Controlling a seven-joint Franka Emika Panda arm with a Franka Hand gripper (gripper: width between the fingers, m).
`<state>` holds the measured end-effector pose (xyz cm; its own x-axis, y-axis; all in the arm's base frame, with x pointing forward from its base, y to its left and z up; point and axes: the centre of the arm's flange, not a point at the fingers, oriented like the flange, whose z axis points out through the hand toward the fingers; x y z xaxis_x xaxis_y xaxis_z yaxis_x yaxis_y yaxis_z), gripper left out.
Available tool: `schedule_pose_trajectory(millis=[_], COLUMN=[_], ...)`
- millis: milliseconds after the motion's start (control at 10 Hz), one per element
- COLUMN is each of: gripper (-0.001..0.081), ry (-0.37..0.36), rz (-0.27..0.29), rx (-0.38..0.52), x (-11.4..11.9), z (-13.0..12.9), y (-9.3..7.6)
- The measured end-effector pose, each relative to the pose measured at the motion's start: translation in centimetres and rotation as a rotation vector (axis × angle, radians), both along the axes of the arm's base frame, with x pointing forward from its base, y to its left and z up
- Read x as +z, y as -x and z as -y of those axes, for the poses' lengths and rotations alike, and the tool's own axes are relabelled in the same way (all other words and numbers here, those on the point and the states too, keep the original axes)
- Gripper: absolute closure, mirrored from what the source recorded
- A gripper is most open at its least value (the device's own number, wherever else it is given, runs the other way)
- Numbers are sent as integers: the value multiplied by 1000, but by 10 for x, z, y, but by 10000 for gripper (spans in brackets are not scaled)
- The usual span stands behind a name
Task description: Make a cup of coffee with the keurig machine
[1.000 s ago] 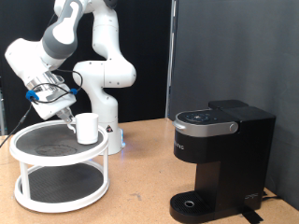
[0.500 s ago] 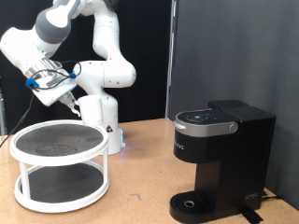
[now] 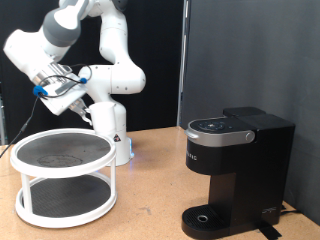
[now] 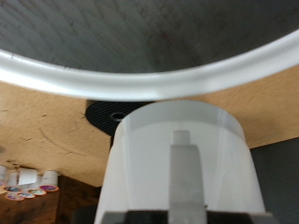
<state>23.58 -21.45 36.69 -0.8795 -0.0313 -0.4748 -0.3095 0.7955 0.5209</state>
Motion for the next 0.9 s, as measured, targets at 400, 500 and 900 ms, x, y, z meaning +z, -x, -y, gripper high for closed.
schedule_pose_trajectory(millis=[400, 500, 900], gripper=[806, 806, 806], ry=[22, 29, 45], rz=[24, 23, 25], rx=[-44, -41, -35], x=[1, 0, -8], z=[-39, -49, -85], y=[-46, -56, -91])
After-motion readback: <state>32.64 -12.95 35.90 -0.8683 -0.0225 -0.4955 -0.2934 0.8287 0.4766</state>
